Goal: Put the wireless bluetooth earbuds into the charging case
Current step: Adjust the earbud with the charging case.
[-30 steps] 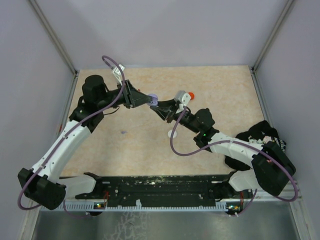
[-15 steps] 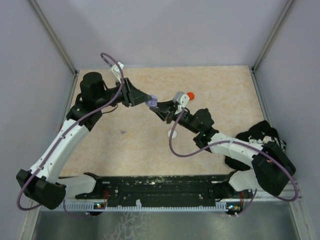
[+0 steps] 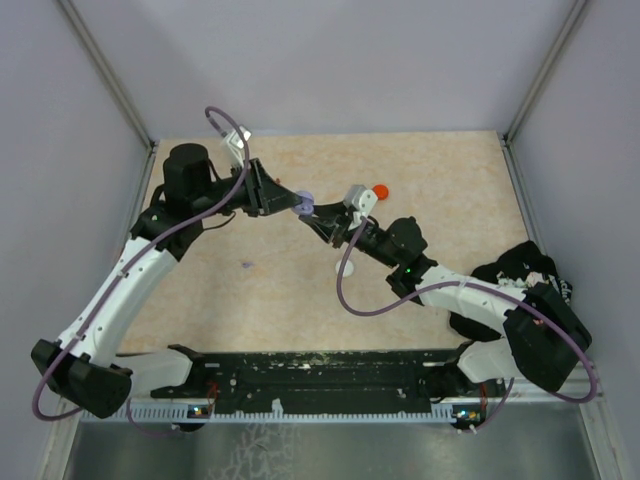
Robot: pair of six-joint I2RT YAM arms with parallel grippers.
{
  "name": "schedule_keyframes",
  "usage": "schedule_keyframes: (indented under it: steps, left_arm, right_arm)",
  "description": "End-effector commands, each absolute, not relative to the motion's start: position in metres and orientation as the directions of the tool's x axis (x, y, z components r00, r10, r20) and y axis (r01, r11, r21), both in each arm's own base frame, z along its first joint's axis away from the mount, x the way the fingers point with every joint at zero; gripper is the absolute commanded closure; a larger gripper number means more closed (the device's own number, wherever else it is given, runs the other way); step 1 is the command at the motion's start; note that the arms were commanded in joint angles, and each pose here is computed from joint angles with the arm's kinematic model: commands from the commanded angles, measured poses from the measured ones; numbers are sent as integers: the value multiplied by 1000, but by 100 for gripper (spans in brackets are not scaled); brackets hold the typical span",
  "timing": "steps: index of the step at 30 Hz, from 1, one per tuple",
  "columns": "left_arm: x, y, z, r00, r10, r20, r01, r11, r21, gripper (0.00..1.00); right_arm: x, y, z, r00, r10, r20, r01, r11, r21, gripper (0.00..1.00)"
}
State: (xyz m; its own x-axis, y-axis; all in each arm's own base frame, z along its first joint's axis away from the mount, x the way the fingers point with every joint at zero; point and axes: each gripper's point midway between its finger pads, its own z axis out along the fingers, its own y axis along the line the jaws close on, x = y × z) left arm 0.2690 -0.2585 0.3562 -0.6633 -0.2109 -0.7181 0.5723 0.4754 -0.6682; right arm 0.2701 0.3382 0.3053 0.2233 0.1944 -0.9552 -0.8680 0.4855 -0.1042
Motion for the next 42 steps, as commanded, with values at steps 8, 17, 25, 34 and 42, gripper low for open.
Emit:
schedule_keyframes:
  steps: [8,17,25,34,42]
  left_arm:
    - [264,-265,362,-639,-178,-748,604,486,-631,63]
    - [256,-276,365,-611,-119,-783,671,448,-591,64]
    - [253,-282,360,-593,-65,-803,706,438,-557,64]
    - [245,-289,356,-557,8,-830,767,388,-511,64]
    - [240,-288,355,-491,49,-870,820,364,-443,64]
  right_arm:
    - [265,339,349,308,260,-915,-858,491,-149,100]
    - [264,342,343,296,248,-922,-864,481,-148,100]
    - [260,346,346,297,248,-922,-872,463,-157,100]
    - [253,352,347,293,249,-923,-889,426,-168,100]
    - [247,356,348,269,266,-926,-911,383,-154,100]
